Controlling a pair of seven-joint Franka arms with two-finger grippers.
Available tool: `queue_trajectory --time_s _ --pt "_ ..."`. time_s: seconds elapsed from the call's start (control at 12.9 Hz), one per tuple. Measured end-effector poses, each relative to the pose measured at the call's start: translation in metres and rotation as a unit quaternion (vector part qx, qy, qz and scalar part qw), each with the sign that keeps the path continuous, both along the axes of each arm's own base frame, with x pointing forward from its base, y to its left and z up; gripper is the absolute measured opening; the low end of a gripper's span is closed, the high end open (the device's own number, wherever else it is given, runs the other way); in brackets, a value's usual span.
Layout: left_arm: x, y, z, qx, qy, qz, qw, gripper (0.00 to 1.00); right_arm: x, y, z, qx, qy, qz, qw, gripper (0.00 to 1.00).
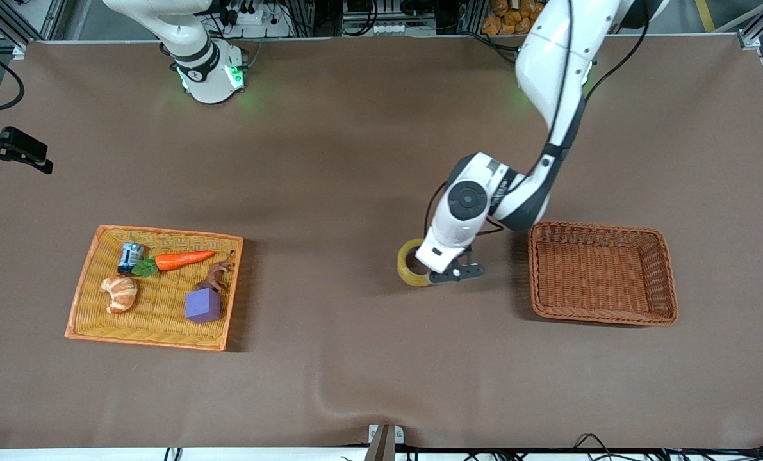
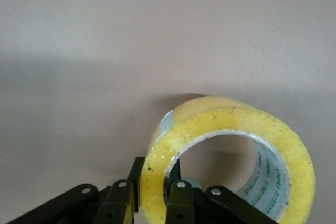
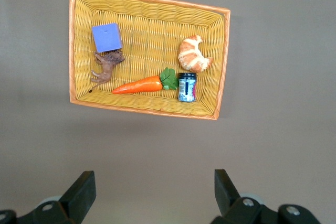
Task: Transfer tape with both arms
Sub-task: 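Carry the tape with the left gripper into the wicker basket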
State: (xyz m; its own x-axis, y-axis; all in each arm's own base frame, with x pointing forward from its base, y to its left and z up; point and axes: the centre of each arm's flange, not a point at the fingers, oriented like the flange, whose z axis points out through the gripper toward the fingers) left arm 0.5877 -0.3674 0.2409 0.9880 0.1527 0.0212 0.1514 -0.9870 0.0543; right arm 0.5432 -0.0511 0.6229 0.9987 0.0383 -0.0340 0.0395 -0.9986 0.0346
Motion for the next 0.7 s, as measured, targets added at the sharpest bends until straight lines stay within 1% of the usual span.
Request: queue_trajectory --time_s 0.23,0.39,0.54,0.7 --pt "0.039 0.096 0.086 0.010 0.010 -0.012 1.000 0.22 0.000 0.002 -0.001 0.000 0.003 -0.005 1.000 1.00" --pt "0.056 0.175 0.121 0.014 0.017 -0.037 0.999 0.22 -0.001 0.004 -0.002 0.000 0.007 -0.013 1.000 1.00" --pt "0.067 0.246 0.123 0.015 0.025 -0.063 0.998 0.22 -0.001 0.008 -0.002 0.000 0.008 -0.011 1.000 1.00" --pt "0.072 0.311 0.106 0.015 0.039 -0.070 0.997 0.22 0.000 0.009 -0.002 0.000 0.006 -0.011 1.000 1.00"
